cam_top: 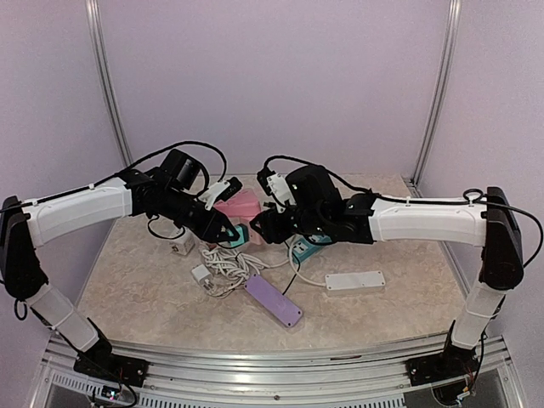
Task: Pull the plug off the socket
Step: Remove the plug from the socket.
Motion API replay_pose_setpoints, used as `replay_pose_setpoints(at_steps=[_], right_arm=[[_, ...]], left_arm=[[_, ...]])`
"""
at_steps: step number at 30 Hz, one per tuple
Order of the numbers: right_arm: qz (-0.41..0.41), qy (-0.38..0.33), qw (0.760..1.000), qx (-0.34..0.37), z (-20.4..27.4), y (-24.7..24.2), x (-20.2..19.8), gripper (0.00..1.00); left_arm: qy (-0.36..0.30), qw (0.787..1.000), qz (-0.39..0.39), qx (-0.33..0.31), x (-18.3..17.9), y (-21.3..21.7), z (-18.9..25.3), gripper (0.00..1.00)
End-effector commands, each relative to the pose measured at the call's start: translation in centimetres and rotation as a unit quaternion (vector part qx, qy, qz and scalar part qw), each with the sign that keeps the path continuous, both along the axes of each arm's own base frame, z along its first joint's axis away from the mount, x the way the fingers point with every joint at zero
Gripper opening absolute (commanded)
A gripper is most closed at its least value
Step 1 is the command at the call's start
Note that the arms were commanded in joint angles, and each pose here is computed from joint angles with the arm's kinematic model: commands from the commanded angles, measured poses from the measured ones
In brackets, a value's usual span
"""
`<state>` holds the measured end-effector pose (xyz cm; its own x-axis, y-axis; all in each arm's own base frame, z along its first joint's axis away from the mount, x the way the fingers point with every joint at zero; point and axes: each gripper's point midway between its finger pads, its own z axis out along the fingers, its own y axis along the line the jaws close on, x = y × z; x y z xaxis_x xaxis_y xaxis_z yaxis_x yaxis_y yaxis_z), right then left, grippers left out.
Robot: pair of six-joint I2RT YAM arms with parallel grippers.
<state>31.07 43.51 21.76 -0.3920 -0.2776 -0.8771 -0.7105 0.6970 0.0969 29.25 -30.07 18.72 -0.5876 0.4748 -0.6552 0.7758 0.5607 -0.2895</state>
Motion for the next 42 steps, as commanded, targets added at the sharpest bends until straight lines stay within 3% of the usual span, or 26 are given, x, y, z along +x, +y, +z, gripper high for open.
replay_pose_setpoints(at_steps=[1,8,25,31,42], right_arm=[[0.037,-0.057,0.993,0.1,7.7,1.1,-1.1,0.0],[-0.086,-0.068,0.994,0.019,5.7,-0.6,2.0,0.0],[-0.177,-0.086,0.978,-0.062,4.6,-2.1,3.7,0.0],[-0.139,-0.082,0.987,-0.022,5.5,-1.4,2.7,0.0],[0.014,-0.039,0.994,0.096,7.6,0.0,0.0,0.0]], left_arm=[[-0.043,0.999,0.004,-0.01,1.0,0.3,2.5,0.0],[-0.033,0.999,0.026,-0.018,1.4,0.1,2.3,0.0],[-0.027,0.999,0.021,-0.025,1.3,-0.3,2.2,0.0],[-0.026,0.999,0.023,-0.024,1.3,-0.1,2.3,0.0],[-0.032,0.999,-0.018,-0.04,0.1,-0.2,3.7,0.0]])
